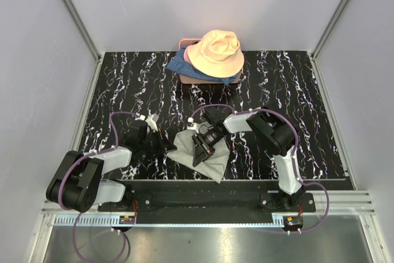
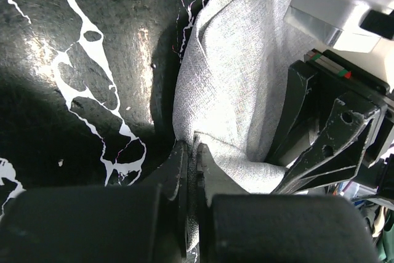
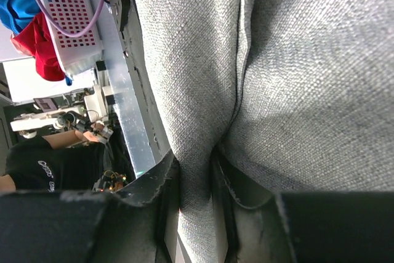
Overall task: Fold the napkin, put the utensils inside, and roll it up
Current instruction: Roll the napkin with the utensil
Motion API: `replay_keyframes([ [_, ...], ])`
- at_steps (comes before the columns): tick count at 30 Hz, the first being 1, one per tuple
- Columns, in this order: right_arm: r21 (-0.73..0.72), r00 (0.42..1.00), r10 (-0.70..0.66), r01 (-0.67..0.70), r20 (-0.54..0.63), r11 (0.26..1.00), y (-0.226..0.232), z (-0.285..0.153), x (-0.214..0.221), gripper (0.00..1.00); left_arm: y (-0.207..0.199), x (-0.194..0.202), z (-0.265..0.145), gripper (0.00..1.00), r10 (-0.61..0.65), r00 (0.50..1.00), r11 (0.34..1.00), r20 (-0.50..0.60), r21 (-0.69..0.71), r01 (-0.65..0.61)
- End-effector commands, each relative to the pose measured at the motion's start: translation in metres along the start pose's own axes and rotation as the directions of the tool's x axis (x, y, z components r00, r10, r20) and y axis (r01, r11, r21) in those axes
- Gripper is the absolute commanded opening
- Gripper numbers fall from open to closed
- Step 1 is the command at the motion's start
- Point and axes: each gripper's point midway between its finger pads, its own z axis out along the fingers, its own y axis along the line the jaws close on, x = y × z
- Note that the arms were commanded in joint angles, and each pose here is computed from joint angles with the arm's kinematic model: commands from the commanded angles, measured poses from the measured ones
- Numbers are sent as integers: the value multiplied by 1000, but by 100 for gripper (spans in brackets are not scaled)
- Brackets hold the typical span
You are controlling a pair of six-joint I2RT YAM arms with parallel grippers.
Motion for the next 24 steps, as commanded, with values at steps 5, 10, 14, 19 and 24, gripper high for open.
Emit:
replay_keyframes([
  [5,89,991,-105,97,85,991,7,-23,-36,49,7,12,0,0,-9,998,1000,-58,-27,7],
  [10,257,966,-205,160,160,953,26,-49,-54,71,9,8,0,0,-7,999,999,-51,-46,4],
  [14,476,932,-324,212,166,854,27,-54,-57,73,11,7,1,0,-9,999,998,-51,-62,6],
  [19,739,837,-527,260,148,621,33,-53,-61,76,14,6,4,0,-8,998,997,-57,-75,4],
  [24,835,763,-639,288,95,469,39,-40,-60,76,16,4,6,0,-14,998,996,-64,-85,9],
])
